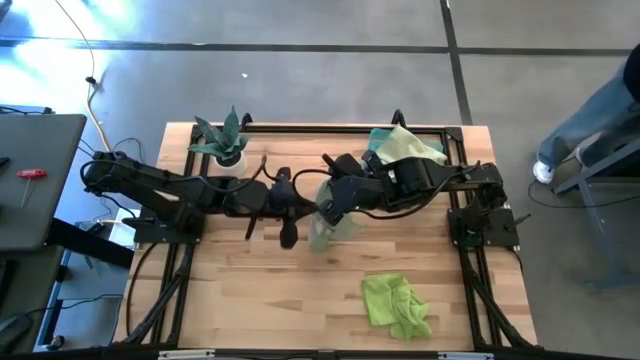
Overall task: Fold microfiber towels
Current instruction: Fold the green microfiber cloth
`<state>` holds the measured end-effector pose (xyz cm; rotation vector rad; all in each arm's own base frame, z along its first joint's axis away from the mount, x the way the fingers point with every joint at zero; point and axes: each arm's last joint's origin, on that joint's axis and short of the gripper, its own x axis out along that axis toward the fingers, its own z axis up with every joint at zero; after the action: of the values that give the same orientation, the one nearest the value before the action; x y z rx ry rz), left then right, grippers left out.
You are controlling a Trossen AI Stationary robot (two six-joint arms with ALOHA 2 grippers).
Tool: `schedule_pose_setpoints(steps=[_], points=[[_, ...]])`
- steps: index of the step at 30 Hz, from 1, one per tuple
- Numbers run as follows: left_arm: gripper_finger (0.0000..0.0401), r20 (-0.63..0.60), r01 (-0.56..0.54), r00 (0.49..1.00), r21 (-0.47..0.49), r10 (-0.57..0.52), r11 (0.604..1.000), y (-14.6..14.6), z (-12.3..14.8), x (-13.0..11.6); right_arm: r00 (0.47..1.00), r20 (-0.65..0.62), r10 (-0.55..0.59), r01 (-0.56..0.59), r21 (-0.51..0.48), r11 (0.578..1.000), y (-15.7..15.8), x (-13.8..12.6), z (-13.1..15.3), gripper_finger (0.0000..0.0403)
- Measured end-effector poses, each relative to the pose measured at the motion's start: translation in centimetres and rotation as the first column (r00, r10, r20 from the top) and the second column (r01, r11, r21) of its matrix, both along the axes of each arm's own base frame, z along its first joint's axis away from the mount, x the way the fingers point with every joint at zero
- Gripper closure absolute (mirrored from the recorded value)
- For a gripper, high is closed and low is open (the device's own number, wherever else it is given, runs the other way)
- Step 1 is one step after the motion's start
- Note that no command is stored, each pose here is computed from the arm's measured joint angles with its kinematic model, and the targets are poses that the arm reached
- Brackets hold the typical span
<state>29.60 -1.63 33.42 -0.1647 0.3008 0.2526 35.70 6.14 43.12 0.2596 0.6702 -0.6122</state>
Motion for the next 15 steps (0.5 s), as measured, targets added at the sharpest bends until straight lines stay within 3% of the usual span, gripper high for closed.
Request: schedule_pose_setpoints(steps=[5, 10, 15], points=[[0.0379, -0.015, -0.015, 1.000, -0.002, 0.015, 1.000, 0.21, -0.14, -0.05, 1.000, 0.000, -0.001, 0.001, 0.001, 1.000, 0.00, 0.01, -0.01, 0.0403], [0.0397, -0.034, -0.059, 0.998, -0.012, 0.058, 0.998, 0.29, -0.38, -0.17, 1.000, -0.013, 0.023, -0.023, -0.011, 1.000, 0.08, 0.00, -0.02, 0.0401], [0.0400, -0.026, -0.038, 0.999, -0.040, 0.037, 0.999, 0.22, -0.23, -0.27, 0.996, -0.032, 0.083, -0.082, 0.029, 0.996, 0.33, 0.01, -0.10, 0.0368]])
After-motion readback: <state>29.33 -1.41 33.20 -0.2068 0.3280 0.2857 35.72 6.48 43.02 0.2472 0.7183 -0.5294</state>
